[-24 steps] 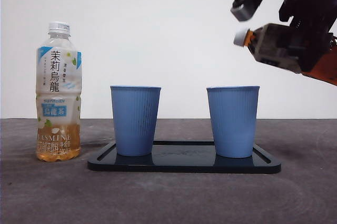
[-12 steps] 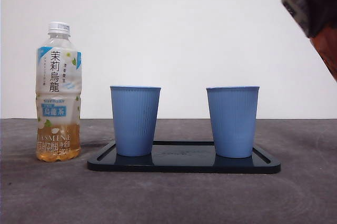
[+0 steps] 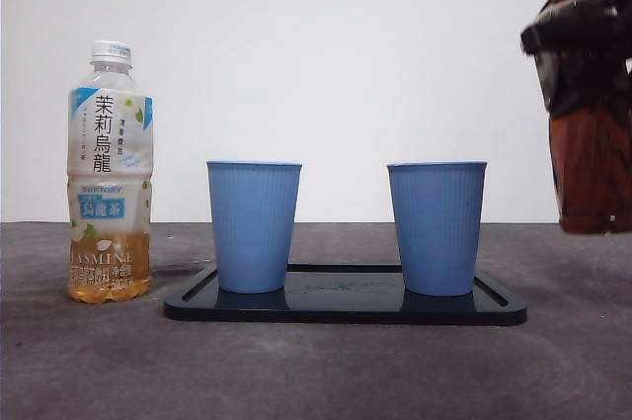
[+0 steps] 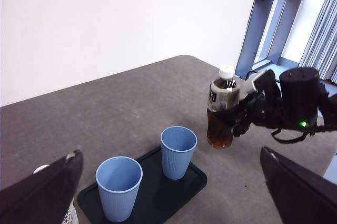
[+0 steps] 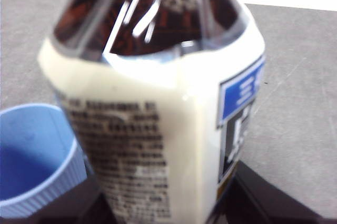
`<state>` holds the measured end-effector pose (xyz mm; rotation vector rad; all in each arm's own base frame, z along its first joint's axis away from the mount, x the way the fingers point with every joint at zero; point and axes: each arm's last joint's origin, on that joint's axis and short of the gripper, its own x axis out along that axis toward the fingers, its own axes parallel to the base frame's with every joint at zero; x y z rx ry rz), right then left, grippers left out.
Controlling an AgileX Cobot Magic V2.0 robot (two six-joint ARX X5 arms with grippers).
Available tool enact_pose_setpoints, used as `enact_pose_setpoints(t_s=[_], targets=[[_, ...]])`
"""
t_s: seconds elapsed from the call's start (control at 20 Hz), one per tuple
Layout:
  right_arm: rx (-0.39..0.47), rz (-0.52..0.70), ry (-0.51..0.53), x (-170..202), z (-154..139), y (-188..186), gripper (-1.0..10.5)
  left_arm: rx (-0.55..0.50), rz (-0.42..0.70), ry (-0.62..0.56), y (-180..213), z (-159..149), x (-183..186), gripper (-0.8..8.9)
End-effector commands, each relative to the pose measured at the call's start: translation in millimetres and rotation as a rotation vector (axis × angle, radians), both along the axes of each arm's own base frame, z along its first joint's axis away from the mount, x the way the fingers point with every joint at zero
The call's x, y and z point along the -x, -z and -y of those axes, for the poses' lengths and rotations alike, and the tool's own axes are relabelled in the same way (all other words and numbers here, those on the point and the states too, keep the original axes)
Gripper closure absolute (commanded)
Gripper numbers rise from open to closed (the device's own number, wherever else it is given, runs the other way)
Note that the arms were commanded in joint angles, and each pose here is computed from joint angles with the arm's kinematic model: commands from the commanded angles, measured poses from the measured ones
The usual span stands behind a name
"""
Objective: Pour the drink into the cup
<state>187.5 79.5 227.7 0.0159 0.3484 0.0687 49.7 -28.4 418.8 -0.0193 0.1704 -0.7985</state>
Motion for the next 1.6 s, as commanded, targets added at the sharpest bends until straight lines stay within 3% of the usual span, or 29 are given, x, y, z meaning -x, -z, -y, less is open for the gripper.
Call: enact_pose_setpoints(t_s=[0.05, 0.5, 1.25, 1.6], targets=[[-0.056, 0.081, 0.001, -5.1, -1.1, 0.7, 8.1, 0.005, 0.033, 0.002, -6.8, -0.8, 3.6, 2.51], [-0.096, 0.081, -0.011, -32.3, 12.1, 35.3, 8.1, 0.005, 0.033, 0.002, -6.8, -0.8, 3.6, 2.51], [-0.104, 0.085, -0.019, -45.9, 10.4, 50.3, 8.1, 0.005, 0.033, 0.003, -6.8, -0.8, 3.6, 2.51], [-0.102, 0.095, -0.018, -46.0, 10.5, 48.9, 6.6, 0.005, 0.033, 0.003, -6.9, -0.8, 3.6, 2.52]])
